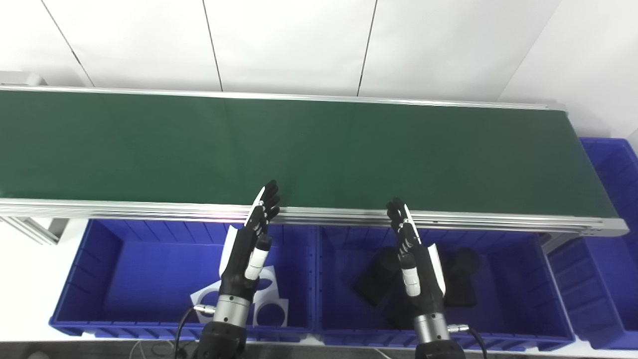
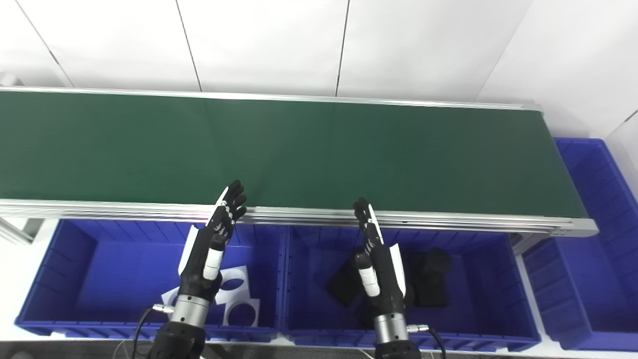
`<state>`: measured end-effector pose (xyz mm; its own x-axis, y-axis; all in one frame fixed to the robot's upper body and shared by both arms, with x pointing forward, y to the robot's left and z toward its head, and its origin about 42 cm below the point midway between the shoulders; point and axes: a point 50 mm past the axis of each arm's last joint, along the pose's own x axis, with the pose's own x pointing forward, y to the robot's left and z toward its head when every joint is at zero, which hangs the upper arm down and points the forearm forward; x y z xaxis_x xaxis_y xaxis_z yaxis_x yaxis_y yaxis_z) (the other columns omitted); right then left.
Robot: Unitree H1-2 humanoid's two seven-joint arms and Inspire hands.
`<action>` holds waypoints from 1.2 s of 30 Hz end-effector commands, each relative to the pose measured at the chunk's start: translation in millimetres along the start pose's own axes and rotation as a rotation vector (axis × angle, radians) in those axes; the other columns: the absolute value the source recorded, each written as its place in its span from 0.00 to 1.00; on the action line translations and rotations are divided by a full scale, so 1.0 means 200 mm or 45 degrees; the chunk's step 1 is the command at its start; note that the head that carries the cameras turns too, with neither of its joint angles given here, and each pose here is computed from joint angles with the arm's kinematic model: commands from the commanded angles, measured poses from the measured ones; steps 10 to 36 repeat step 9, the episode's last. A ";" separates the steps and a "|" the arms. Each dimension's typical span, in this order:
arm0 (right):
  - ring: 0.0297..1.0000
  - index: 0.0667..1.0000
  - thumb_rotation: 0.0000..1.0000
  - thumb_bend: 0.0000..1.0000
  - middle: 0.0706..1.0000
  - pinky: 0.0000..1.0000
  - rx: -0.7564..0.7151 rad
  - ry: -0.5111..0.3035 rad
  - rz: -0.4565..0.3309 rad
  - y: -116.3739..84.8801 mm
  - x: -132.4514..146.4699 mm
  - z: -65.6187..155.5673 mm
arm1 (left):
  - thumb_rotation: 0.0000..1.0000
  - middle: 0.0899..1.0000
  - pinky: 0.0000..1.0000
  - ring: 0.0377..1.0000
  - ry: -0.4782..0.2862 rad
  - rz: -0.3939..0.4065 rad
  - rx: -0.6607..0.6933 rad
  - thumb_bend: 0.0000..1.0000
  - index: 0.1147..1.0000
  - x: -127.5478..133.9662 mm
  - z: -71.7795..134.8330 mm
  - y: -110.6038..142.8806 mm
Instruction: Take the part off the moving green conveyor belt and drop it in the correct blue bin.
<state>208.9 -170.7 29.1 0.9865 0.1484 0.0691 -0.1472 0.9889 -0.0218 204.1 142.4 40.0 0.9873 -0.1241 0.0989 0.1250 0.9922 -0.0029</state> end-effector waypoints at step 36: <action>0.96 0.97 1.00 0.89 0.95 0.98 -0.009 -0.058 -0.007 0.01 0.01 0.03 | 1.00 0.95 0.90 0.93 -0.059 0.013 0.032 0.85 0.93 0.01 0.03 -0.01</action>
